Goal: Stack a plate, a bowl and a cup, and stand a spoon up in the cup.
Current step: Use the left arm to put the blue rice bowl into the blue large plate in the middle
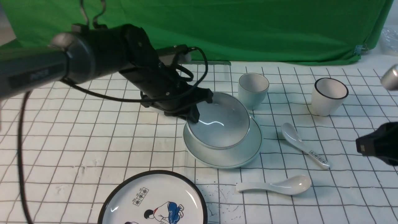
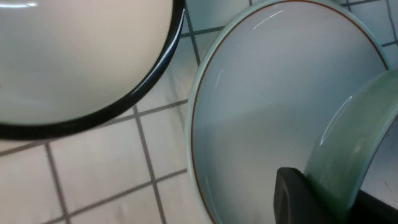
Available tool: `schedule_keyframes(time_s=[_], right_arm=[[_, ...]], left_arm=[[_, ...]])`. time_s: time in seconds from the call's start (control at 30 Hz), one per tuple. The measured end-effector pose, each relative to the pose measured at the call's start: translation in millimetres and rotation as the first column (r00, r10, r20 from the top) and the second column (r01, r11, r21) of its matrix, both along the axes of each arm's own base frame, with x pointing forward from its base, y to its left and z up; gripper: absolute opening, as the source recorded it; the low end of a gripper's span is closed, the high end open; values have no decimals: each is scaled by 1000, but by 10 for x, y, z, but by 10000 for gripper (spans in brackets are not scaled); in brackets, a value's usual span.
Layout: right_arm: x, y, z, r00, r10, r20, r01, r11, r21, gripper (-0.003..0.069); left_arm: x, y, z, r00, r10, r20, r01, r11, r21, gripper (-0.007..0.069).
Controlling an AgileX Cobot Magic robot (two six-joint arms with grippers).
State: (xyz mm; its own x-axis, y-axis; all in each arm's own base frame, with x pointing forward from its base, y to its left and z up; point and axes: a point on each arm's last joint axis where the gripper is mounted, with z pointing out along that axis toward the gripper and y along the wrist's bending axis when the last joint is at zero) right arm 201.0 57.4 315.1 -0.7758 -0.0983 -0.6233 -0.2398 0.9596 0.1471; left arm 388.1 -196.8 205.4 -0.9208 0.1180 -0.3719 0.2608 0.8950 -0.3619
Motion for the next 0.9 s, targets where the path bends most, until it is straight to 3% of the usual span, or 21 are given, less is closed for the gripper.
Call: schedule_keyframes(time_s=[0.37,0.5,0.63,0.8,0.9], right_arm=[[795,189,250,998,45,-36,-46,999,-30,113],[1173,275,283,999,46,-25,-46,999,-28,215],[1718,398,197,999,46,-19,-47,999,-28,372],[2187,507,-83,998,41,-47,-43,999,-28,430],[2457,571,-363,996,29,-85,-31,999,-23,434]], left_arm=[[199,-117,-316,998,17,-55,-18,1000,-10,54],[200,-120,-312,998,18,-55,-19,1000,-13,99],[214,-125,-286,999,19,-44,-20,1000,-18,233],[184,-110,-101,998,-13,-58,13,1000,-15,347],[134,-53,184,998,-51,-26,52,998,36,354]])
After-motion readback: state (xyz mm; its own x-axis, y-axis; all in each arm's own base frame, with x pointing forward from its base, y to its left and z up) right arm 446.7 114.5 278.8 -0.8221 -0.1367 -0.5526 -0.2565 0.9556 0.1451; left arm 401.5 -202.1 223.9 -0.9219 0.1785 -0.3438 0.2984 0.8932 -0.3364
